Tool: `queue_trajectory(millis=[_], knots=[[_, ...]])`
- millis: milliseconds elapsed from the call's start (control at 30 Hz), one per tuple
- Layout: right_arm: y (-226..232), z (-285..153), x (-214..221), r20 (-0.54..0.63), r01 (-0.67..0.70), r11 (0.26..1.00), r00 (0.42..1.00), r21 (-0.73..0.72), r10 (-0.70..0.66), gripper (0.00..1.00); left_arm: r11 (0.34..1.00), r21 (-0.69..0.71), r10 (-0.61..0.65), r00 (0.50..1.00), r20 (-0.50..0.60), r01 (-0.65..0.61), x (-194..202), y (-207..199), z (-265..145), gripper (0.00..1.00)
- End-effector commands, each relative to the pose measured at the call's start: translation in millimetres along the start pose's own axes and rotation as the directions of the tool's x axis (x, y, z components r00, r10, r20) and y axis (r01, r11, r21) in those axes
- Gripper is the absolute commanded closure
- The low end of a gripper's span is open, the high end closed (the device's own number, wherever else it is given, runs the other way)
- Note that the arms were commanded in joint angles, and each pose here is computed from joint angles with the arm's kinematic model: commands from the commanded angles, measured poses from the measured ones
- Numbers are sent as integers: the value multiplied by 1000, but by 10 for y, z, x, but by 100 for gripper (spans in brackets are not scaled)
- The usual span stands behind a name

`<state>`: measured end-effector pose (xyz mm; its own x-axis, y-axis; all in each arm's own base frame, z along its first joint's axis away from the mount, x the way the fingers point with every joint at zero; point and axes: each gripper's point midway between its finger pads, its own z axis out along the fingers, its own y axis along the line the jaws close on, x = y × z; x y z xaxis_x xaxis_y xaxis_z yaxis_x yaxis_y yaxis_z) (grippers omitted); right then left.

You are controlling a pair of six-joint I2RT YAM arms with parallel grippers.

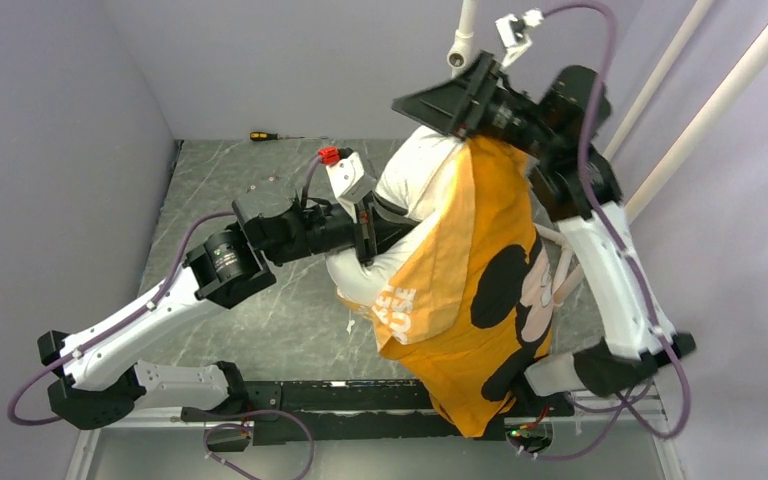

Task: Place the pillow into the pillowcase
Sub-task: Stuff the pillow into the pillowcase.

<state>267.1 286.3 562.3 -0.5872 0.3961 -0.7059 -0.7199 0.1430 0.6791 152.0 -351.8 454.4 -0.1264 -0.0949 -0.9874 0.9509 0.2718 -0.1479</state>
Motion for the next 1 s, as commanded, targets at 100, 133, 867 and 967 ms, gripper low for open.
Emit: queue_trajectory(millis=[100,133,867,967], knots=[[206,-1065,-28,155,156,915,962,371,-227,1,998,62,-1,999,-34,3,233,-98,126,100],[289,-1209,-53,177,164,901,951,401,-252,1,998,62,-7,999,-51,10,286,-86,156,100],[-170,-2162,521,237,-64,716,961,696,-145,5,992,-92,-101,975,-197,84,494,144,229,92],[-235,-1973,852,202,-131,783,979,608,6,13,991,-94,-107,975,-196,90,553,153,231,92]])
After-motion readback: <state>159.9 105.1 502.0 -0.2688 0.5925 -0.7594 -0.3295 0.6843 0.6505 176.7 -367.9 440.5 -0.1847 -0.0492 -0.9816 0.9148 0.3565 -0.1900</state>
